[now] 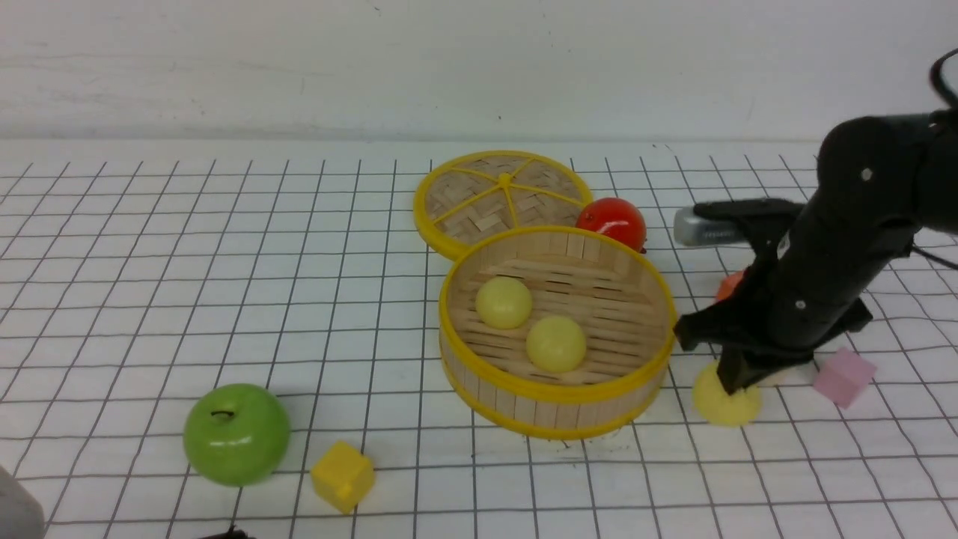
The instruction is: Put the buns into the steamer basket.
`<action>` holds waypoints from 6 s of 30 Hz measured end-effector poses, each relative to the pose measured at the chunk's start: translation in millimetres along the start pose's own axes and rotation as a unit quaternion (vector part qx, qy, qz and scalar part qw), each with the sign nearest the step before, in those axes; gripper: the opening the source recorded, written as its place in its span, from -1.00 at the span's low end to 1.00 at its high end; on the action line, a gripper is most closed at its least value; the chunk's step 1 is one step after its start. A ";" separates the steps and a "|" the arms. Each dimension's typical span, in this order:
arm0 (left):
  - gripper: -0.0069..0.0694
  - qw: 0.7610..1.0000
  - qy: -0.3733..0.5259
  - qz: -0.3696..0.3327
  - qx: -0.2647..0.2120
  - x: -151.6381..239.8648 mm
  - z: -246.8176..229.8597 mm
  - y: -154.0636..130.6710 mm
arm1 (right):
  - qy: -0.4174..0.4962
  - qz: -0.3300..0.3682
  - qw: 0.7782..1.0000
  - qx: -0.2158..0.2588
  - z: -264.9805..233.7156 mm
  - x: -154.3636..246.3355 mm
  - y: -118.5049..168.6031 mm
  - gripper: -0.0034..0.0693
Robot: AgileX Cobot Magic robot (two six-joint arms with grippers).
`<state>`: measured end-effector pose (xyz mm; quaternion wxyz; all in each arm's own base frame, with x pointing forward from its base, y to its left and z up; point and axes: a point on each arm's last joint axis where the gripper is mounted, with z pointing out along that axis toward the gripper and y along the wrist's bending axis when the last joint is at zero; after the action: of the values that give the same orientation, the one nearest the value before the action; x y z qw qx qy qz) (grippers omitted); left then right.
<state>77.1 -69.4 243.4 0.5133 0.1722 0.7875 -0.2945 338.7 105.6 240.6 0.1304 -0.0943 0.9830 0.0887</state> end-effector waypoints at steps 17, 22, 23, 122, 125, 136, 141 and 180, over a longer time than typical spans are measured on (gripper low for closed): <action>-0.70 1.000 0.000 0.000 0.000 0.0 0.0 0.0 | -0.152 -0.032 0.987 -0.044 40.2 -45.6 23.0 -0.83; -0.69 1.000 0.000 0.000 0.000 0.0 0.0 0.0 | -0.146 -0.033 0.988 -0.039 51.1 -46.2 21.1 -0.59; -0.69 1.000 0.000 0.000 0.000 0.0 0.0 0.0 | -0.147 -0.033 0.988 -0.039 50.9 -46.4 21.2 -0.57; -0.45 1.000 0.000 0.000 0.000 0.0 0.0 0.0 | -0.218 -0.041 0.972 -0.072 -94.5 -32.0 52.0 0.06; -0.44 1.000 0.000 0.000 0.000 0.0 0.0 0.0 | -0.207 -0.027 0.977 -0.044 -114.2 5.0 42.2 -0.27; -0.41 1.000 0.000 0.000 0.000 0.0 0.0 0.0 | -0.167 -0.019 0.986 -0.006 -142.4 110.3 20.1 -0.96; -0.39 1.000 0.000 0.000 0.000 0.0 0.0 0.0 | -0.132 -0.019 0.991 -0.001 -152.0 132.6 17.3 -0.96; -0.30 1.000 0.000 0.000 0.000 0.0 0.0 0.0 | -0.475 0.033 0.876 0.072 -24.2 307.0 -46.9 -0.91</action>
<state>77.1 -69.4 243.4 0.5133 0.1722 0.7875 -0.2945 51.6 5.7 172.6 0.5854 0.0012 0.8088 0.0560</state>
